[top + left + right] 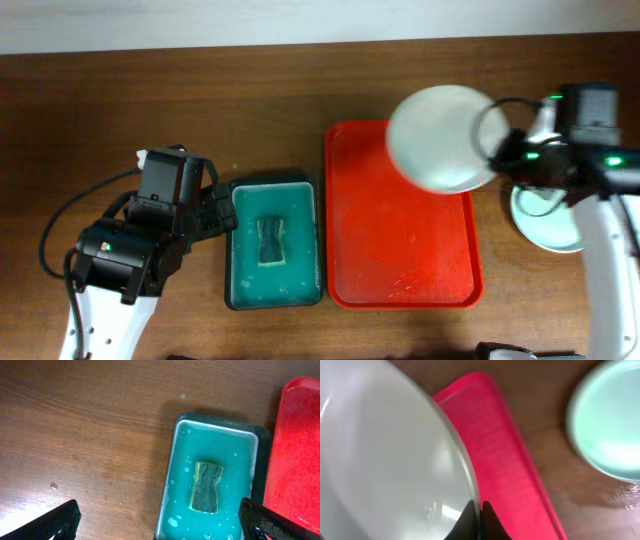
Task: Clean dirty plates on tray and stack at the side
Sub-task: 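Stack the white plate on the plate pile and release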
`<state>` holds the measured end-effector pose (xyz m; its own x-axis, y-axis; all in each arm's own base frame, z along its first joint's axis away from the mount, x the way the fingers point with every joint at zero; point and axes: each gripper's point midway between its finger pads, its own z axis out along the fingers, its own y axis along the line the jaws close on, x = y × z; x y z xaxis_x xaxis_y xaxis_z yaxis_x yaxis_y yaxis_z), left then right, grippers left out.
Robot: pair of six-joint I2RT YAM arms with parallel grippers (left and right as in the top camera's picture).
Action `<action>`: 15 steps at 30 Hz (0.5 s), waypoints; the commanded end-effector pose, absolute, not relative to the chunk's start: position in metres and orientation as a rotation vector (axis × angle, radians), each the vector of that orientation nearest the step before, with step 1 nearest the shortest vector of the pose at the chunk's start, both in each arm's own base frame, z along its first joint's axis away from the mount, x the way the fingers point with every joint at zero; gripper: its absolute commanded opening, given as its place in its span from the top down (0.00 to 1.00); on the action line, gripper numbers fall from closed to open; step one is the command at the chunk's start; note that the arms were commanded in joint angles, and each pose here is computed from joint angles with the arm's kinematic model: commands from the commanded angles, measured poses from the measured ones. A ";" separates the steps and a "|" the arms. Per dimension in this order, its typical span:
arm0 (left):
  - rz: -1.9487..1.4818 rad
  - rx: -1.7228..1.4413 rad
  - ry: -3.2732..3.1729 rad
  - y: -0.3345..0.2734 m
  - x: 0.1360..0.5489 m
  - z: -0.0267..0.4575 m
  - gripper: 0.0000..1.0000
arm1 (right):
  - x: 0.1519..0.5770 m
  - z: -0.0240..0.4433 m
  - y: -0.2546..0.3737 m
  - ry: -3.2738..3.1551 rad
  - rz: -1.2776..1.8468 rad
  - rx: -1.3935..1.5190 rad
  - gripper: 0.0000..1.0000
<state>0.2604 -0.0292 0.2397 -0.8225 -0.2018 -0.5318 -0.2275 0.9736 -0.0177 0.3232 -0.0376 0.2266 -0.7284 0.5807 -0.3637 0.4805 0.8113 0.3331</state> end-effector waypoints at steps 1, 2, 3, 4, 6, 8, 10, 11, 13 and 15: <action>0.080 -0.313 2.546 -0.025 0.261 0.244 0.01 | 0.302 0.189 -0.140 2.453 0.157 1.278 0.96; 0.080 -0.313 2.546 -0.025 0.261 0.244 0.01 | 0.289 0.162 -0.180 2.432 0.136 1.467 0.96; 0.081 -0.314 2.546 -0.025 0.261 0.244 0.01 | 0.278 0.127 -0.211 2.432 0.119 1.626 0.96; 0.081 -0.314 2.546 -0.025 0.261 0.244 0.01 | 0.269 0.101 -0.224 2.457 0.123 1.723 0.96; 0.080 -0.313 2.546 -0.025 0.261 0.244 0.01 | 0.252 0.066 -0.230 2.518 0.154 1.849 0.96; 0.081 -0.314 2.546 -0.025 0.261 0.244 0.01 | 0.249 0.054 -0.236 2.614 0.155 1.740 0.91; 0.081 -0.314 2.546 -0.025 0.261 0.244 0.01 | 0.251 0.061 -0.225 2.647 0.231 1.679 0.55; 0.080 -0.313 2.546 -0.025 0.261 0.244 0.01 | 0.261 0.072 -0.215 2.629 0.324 1.620 0.54; 0.080 -0.313 2.546 -0.025 0.261 0.244 0.01 | 0.297 0.152 -0.161 2.529 0.525 1.253 0.51; 0.080 -0.313 2.546 -0.025 0.261 0.244 0.01 | 0.308 0.228 -0.091 2.466 0.576 0.794 0.51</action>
<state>0.2602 -0.0291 0.2396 -0.8228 -0.2017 -0.5314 -0.2277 0.9736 -0.0170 0.2876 -0.1709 0.1319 -0.5696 0.8207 -0.0448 0.7607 0.5470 0.3495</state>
